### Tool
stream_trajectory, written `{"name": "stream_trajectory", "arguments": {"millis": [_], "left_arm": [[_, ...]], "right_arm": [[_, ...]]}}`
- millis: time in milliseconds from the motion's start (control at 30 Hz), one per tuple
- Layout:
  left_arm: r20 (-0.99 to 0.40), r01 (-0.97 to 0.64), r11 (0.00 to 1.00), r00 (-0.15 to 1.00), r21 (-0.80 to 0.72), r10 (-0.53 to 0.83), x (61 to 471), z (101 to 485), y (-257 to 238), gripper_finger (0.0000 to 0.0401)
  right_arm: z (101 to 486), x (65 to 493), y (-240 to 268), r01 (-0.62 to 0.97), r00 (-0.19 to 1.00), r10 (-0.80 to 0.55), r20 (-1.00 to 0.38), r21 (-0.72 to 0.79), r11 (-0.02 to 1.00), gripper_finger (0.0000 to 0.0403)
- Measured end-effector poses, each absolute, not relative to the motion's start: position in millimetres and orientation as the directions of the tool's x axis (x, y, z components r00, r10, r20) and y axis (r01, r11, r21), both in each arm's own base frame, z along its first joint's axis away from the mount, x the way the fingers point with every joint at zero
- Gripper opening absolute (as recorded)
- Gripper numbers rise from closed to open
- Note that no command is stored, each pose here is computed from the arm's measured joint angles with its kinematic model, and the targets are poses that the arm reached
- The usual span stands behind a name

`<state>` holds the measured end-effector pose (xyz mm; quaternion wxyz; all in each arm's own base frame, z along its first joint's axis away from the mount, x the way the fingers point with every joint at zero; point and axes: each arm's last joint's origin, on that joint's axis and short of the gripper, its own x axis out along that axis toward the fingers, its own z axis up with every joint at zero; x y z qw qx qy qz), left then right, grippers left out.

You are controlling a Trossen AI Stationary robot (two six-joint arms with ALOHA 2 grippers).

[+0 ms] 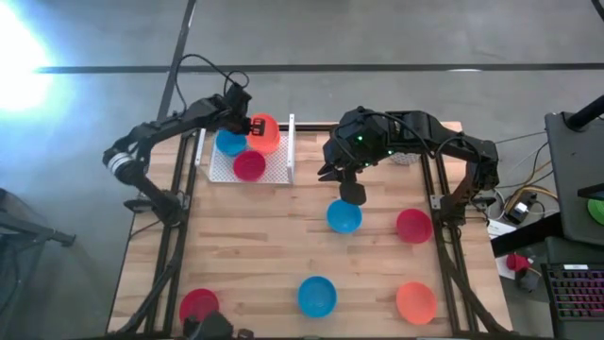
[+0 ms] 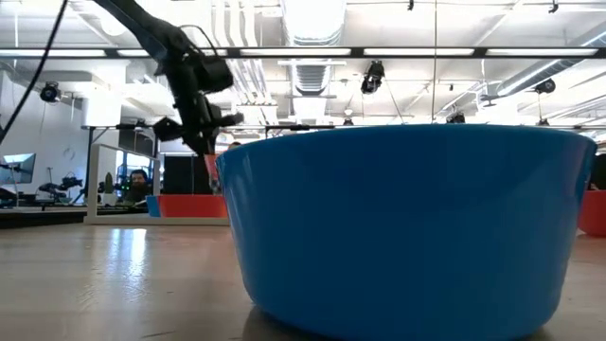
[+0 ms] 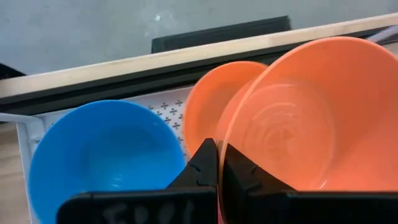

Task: Pick & Place Mini bowls
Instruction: Stack the top orange bowl on the orange bowl on the shelf

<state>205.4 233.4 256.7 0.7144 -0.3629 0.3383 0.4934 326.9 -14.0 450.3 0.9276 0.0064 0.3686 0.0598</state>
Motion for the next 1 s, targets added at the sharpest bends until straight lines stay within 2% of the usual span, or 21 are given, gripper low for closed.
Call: {"name": "stream_trajectory", "arguments": {"millis": [700, 1000], "left_arm": [[-0.867, -0.966, 0.224, 0.221, -0.131, 0.447, 216, 225, 251, 0.0000], [-0.867, -0.965, 0.227, 0.221, -0.129, 0.446, 216, 225, 252, 0.0028]], "right_arm": [[450, 327, -14, -0.106, 0.721, 0.115, -0.683, 0.056, 0.993, 0.0063], [450, 327, -14, -0.106, 0.721, 0.115, -0.683, 0.056, 0.993, 0.0063]]}}
